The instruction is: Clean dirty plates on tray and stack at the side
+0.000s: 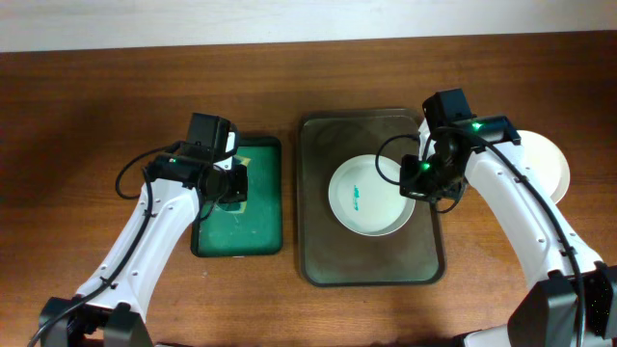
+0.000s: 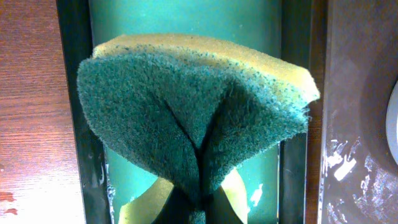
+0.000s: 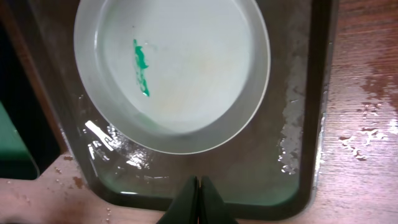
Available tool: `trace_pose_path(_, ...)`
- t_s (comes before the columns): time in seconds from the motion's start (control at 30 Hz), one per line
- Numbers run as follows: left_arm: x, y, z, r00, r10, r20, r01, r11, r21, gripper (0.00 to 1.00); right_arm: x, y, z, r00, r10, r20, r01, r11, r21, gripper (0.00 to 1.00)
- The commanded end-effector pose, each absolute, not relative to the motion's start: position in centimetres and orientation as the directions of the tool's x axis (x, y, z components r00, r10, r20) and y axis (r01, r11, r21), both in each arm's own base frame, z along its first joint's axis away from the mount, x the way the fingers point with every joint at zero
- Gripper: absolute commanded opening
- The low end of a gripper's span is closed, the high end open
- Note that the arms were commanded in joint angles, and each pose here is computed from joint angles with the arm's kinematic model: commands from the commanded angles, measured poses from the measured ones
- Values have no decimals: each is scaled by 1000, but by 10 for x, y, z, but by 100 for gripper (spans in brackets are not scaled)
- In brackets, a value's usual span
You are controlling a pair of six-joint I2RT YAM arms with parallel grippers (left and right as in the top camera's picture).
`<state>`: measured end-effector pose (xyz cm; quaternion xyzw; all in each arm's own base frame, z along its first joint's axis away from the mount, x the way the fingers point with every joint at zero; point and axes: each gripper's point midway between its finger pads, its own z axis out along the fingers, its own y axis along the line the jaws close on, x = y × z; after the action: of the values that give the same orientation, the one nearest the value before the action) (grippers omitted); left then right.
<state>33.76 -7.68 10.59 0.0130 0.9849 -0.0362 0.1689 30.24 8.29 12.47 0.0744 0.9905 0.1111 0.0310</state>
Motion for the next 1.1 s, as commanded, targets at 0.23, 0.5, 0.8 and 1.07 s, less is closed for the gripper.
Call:
trace_pose_path(0.23, 337, -77, 112, -935, 27, -354, 52, 997, -60, 0, 301, 70, 118, -989, 137, -51, 129, 982, 140, 8)
trace_pose_path(0.5, 337, -78, 112, -935, 25, -353, 51, 997, -64, 0, 303, 70, 113, -990, 128, -63, 118, 983, 141, 28)
trace_pose_path(0.8, 337, -78, 112, -935, 25, -354, 51, 997, -64, 0, 324, 47, 81, -968, 197, -158, 177, 975, 136, 27)
trace_pose_path(1.07, 337, -78, 112, -935, 25, -354, 51, 997, -64, 0, 323, 43, 49, -955, 226, -191, 203, 970, 132, 20)
